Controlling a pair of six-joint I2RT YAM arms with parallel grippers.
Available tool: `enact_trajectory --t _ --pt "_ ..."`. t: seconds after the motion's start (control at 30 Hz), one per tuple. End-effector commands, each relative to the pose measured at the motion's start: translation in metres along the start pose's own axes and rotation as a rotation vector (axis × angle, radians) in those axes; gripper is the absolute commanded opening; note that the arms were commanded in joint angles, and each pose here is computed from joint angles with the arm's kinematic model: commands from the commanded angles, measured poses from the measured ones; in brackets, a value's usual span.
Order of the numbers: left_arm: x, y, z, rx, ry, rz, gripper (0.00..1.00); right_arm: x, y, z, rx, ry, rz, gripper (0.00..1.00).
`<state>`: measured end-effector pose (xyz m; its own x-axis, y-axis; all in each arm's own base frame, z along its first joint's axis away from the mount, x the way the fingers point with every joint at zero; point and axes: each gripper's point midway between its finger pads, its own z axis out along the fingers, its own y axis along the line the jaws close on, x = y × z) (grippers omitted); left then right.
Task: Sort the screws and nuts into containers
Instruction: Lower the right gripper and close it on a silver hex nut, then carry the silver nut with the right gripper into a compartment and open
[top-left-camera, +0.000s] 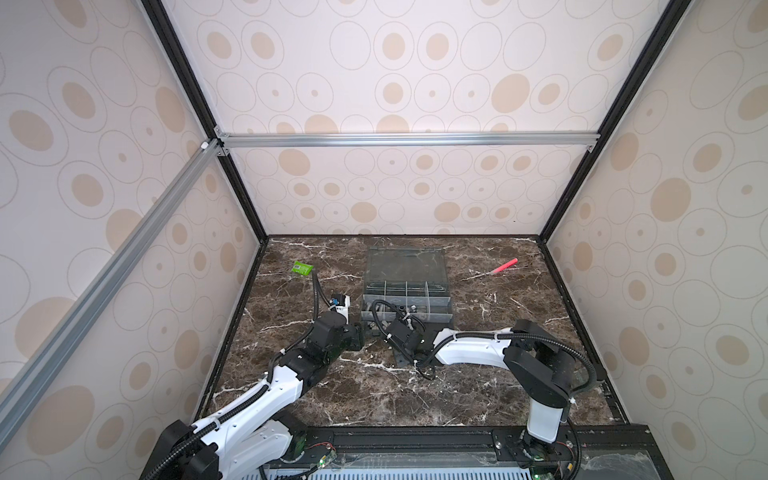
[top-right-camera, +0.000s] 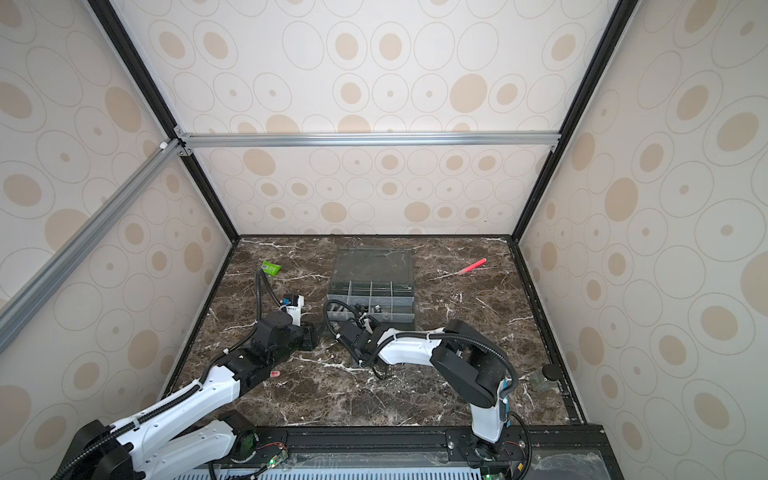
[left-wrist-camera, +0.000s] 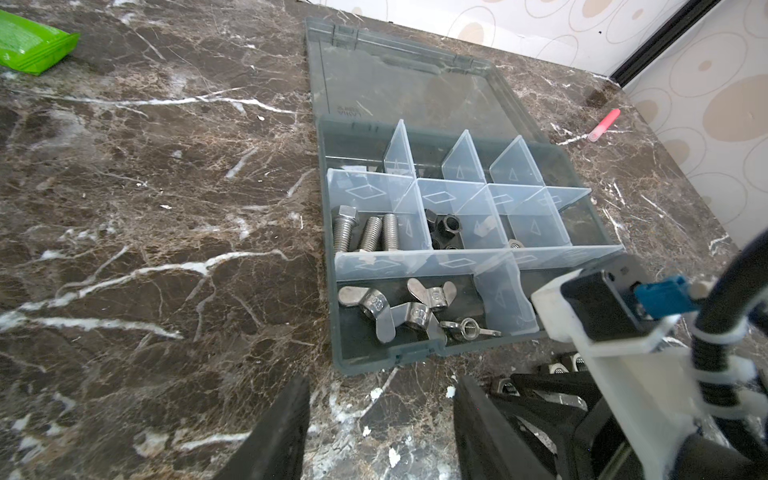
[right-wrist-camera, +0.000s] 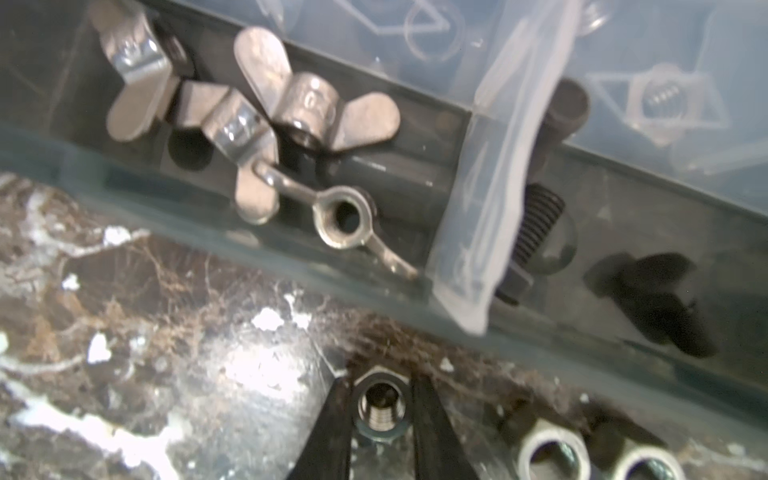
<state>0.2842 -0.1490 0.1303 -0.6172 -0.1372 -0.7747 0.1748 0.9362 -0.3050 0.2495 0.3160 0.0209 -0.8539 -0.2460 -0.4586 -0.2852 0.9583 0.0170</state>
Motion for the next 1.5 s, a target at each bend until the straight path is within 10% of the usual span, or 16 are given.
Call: enact_trajectory --t 0.0,0.57,1.1,1.47 --pt "-0.006 0.003 -0.003 -0.008 -0.022 -0.025 0.56 0.018 -0.013 -0.01 0.039 0.066 -0.034 0.2" --pt "-0.008 0.002 -0.004 -0.004 -0.029 -0.026 0.56 -0.082 -0.032 -0.068 -0.016 -0.162 -0.002 0.21" --pt "-0.006 0.002 -0.006 -0.001 -0.028 -0.041 0.56 -0.139 -0.072 -0.02 -0.001 -0.123 0.078 0.22" --pt "-0.007 0.002 -0.005 0.001 -0.028 -0.044 0.56 -0.142 -0.074 -0.029 -0.003 -0.131 0.097 0.46"
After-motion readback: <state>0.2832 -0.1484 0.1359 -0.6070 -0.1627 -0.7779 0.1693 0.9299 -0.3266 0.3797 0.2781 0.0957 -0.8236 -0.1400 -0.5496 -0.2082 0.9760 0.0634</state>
